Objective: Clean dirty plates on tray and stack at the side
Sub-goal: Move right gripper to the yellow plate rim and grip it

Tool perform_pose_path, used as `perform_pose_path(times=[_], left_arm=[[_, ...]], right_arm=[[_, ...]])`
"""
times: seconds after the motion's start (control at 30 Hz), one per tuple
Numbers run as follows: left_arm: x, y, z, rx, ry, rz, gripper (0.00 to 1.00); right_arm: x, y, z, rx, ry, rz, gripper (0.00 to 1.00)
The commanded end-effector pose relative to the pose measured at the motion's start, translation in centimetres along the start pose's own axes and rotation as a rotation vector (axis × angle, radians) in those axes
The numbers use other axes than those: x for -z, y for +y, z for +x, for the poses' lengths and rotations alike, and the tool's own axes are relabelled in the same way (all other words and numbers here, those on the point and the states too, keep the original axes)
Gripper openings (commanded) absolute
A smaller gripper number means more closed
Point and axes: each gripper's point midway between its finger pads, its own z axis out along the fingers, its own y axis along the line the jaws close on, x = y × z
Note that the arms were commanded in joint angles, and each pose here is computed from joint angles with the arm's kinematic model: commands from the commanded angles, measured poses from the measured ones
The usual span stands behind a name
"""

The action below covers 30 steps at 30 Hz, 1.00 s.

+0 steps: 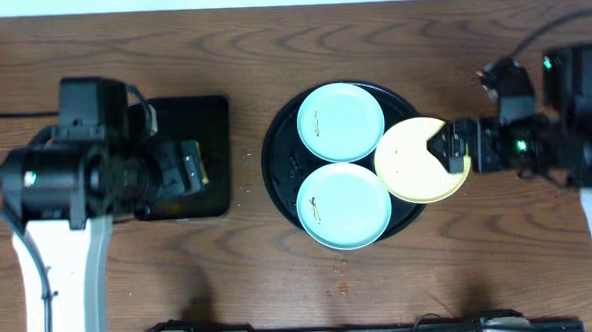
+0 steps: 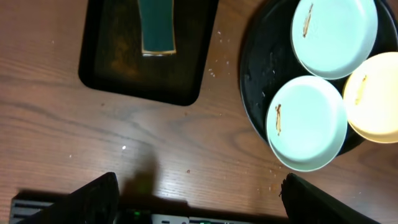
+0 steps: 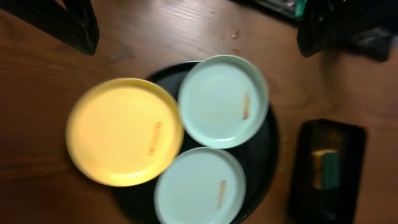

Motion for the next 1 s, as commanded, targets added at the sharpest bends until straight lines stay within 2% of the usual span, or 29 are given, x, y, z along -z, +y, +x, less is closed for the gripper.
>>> perform_pose_path(times=[0.0, 0.1, 0.23, 0.33, 0.43, 0.5, 0.57, 0.6, 0.97], left_arm=[[-1.2, 0.2, -1.5, -0.01, 0.011, -0.027, 0.84], [-2.4, 0.7, -2.6, -0.009, 0.015, -0.068, 0.84], [-3.5, 0.8, -3.4, -0.008, 0.029, -0.079, 0.84], [-4.3, 0.7, -3.9, -0.006, 0.042, -0.083, 0.84], [-5.2, 0.7, -4.3, -0.005, 0.055, -0.087, 0.83], [-5.6, 0.8, -4.3, -0.004, 0.066, -0.09, 0.83], [-5.9, 0.8, -4.3, -0.003, 0.076, -0.093, 0.83], [-5.9, 0.8, -4.4, -0.003, 0.076, -0.093, 0.83], [-5.9, 0.8, -4.4, -0.003, 0.076, -0.093, 0.83]], right_arm=[[-2.1, 1.2, 0.1, -0.092, 0.103, -0.105, 0.53], [-5.3, -0.2, 2.7, -0.199, 0.223, 0.029, 0.51], [-9.0, 0.3, 6.2, -0.194, 0.336, 0.096, 0.57], [-12.1, -1.5, 9.0, -0.221, 0.363, 0.269, 0.57], [-14.9, -2.4, 10.4, -0.234, 0.341, 0.331, 0.56], [-16.8, -3.0, 11.2, -0.276, 0.327, 0.333, 0.51], [-19.1, -3.1, 11.9, -0.29, 0.309, 0.288, 0.36], [-19.8, -3.3, 12.1, -0.288, 0.296, 0.281, 0.34], [-24.3, -4.6, 13.1, -0.263, 0.186, 0.218, 0.37]])
